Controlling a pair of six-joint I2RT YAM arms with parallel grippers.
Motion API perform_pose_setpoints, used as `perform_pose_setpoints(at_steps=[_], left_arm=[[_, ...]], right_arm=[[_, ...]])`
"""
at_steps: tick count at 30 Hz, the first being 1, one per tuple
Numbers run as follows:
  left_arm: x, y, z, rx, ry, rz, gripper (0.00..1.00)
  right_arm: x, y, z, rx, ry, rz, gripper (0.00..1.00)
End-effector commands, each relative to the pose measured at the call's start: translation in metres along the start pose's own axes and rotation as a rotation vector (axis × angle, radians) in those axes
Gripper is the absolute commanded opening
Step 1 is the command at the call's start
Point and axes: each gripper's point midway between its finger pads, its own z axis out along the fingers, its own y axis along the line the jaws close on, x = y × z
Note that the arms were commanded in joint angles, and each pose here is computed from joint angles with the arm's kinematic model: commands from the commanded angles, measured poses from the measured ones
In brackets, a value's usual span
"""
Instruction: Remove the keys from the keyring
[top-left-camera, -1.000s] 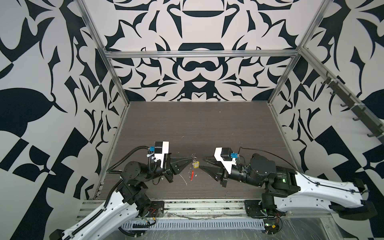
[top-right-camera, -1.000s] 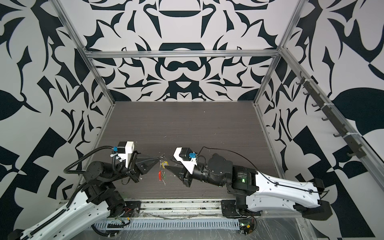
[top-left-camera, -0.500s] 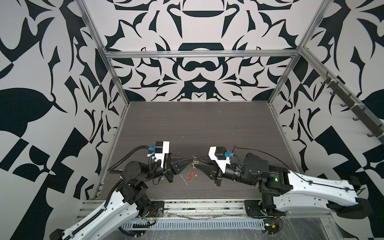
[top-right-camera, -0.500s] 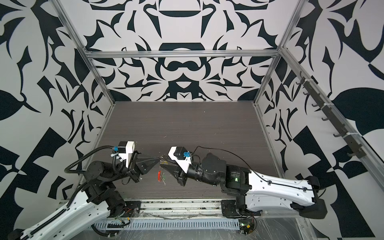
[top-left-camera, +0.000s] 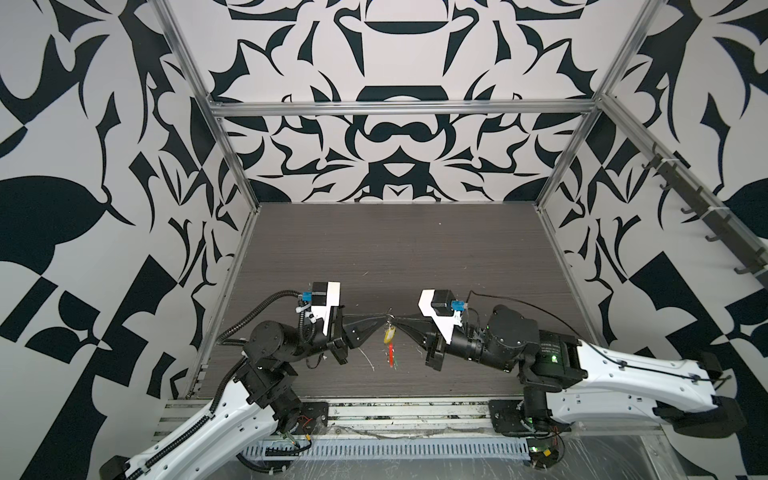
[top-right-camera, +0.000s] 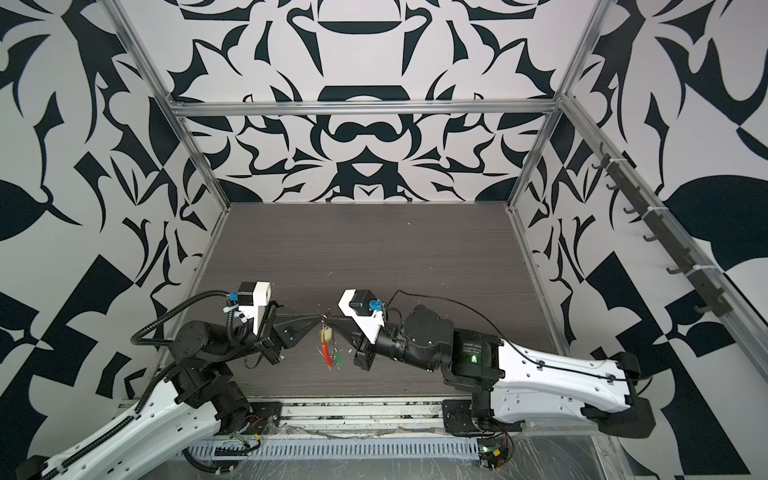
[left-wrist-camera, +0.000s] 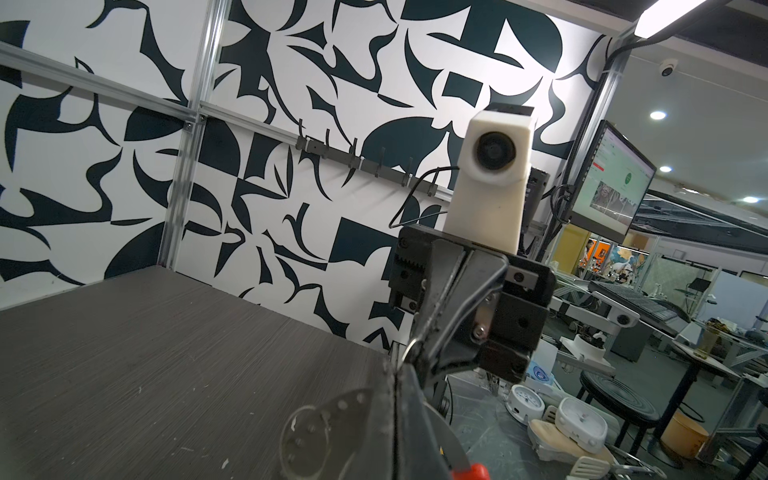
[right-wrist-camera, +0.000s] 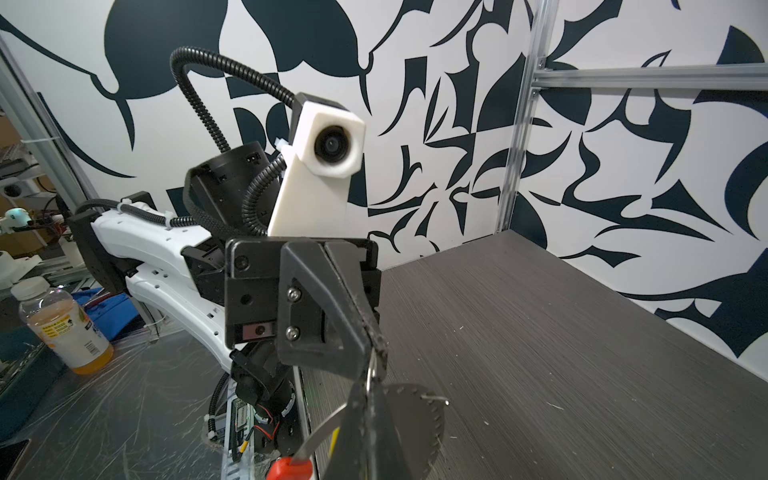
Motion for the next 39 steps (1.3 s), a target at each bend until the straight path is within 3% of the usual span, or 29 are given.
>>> perform_pose_setpoints(at_steps=[1,4,8,14,22,29,39], left_arm=[[-0.008,-0.001,0.0,-0.022,-0.009,-0.019,0.14],[-0.005,0.005,-0.004,-0.065,-0.003,-0.018,0.36],[-0.001,0.006,-0.007,-0.085,0.028,-0.009,0.45],[0.012,0.009,-0.002,-0.087,0.127,-0.033,0.45],[0.025,0.019,0.008,-0.095,0.182,-0.08,0.44],[0.029,0.018,0.019,-0.043,0.216,-0.116,0.4],[0.029,0.012,0.026,0.018,0.23,-0.142,0.31]], right_arm=[[-0.029,-0.008,-0.014,0.041,-0.056,0.01,0.0],[-0.022,-0.024,-0.019,0.081,0.008,0.029,0.0],[-0.012,-0.047,-0.024,0.07,0.113,0.097,0.0],[0.002,-0.063,-0.029,-0.038,0.254,0.198,0.0],[0.02,-0.041,-0.033,-0.207,0.393,0.198,0.0],[0.022,-0.025,-0.033,-0.321,0.413,0.209,0.0],[0.025,-0.023,-0.028,-0.352,0.437,0.222,0.0]])
